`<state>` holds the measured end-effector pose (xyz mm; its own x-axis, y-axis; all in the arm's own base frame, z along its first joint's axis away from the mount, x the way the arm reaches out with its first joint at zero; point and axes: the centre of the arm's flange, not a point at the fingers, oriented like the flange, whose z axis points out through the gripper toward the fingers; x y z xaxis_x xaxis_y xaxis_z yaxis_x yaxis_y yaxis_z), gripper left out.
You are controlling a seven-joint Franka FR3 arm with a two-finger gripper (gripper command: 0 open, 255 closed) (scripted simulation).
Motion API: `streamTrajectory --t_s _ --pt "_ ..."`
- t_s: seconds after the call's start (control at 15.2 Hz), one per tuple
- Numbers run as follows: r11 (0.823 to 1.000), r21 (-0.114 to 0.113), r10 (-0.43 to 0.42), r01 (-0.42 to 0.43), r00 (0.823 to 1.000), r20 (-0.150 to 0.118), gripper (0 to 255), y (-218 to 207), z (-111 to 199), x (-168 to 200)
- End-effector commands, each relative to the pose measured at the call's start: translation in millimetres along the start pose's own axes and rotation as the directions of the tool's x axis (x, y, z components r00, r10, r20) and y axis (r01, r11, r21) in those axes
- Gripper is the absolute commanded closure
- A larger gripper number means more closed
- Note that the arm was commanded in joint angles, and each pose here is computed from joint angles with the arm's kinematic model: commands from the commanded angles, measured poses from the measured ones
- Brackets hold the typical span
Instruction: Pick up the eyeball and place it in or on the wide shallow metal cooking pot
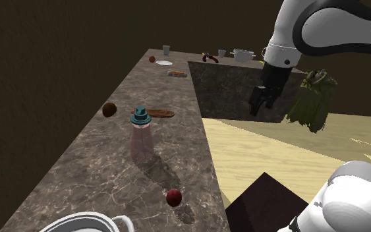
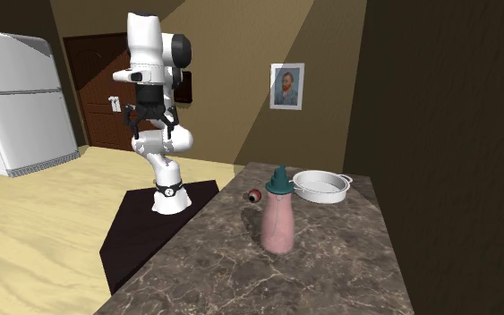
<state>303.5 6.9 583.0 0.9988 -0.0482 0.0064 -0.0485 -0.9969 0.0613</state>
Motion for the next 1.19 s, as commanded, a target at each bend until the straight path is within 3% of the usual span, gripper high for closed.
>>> streamTrajectory --t_s 0.0,1.12 --pt "1.000 0.000 0.000 0.000 1.000 0.000 0 0.0 0.0 0.0" --pt "0.997 0.010 0.080 -0.080 0.997 -0.023 0 -197.4 104.3 -5.6"
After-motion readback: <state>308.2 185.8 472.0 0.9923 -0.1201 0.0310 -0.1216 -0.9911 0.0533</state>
